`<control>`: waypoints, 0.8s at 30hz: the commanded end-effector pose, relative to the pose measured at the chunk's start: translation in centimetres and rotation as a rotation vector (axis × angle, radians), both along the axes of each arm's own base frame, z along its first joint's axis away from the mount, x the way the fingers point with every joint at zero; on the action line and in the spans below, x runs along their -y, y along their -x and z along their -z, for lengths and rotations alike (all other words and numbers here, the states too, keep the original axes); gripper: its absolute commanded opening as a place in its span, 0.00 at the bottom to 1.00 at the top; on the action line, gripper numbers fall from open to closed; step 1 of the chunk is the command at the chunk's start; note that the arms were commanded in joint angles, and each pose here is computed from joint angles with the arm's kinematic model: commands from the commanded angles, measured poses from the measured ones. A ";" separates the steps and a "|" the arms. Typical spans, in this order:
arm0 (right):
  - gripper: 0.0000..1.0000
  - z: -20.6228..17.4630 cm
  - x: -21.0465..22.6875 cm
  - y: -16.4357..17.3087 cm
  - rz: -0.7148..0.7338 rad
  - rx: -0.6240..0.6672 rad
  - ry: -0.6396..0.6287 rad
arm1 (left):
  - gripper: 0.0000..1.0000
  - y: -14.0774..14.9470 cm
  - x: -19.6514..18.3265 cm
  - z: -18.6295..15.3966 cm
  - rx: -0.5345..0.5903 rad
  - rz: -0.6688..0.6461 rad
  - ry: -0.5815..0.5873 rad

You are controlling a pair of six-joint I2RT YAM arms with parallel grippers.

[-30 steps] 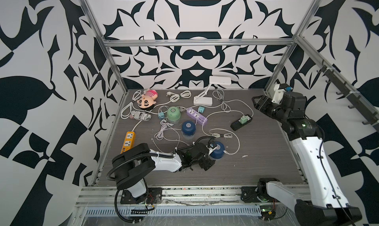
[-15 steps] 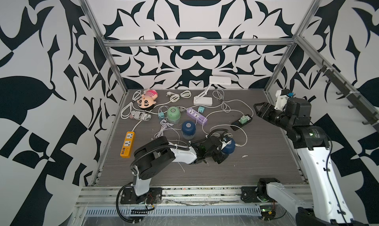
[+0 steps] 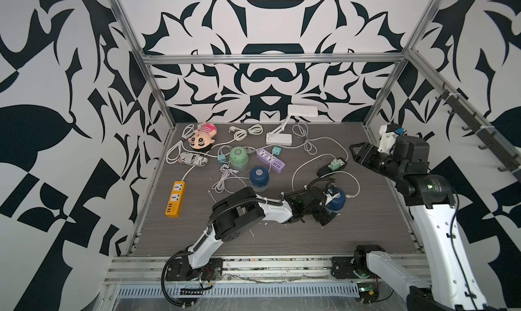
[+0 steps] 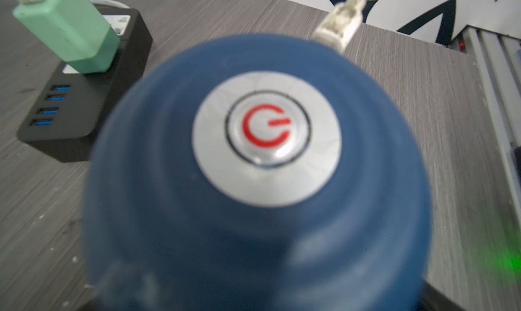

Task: Charge the cordless meat grinders
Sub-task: Move the cordless meat grinder to the center of the board.

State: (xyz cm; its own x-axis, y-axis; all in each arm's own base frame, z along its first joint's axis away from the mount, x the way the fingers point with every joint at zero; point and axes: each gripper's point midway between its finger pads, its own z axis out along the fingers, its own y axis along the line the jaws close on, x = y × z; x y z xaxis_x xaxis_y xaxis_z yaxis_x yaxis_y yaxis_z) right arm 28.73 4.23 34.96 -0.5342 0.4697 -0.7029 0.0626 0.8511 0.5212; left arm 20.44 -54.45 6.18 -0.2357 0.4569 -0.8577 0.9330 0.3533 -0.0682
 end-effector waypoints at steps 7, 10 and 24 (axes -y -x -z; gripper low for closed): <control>0.62 -1.7 -0.3 0.0 -0.013 0.058 -0.011 | 0.99 1.1 -3.2 -3.3 0.031 -0.043 0.039; 0.62 -1.7 -0.6 -0.4 -0.025 0.056 -0.028 | 0.99 1.5 -5.2 -3.5 0.038 -0.075 0.018; 0.55 0.9 -6.5 -3.2 -0.145 0.010 -0.048 | 0.99 -3.6 -21.1 -14.8 0.125 -0.613 0.096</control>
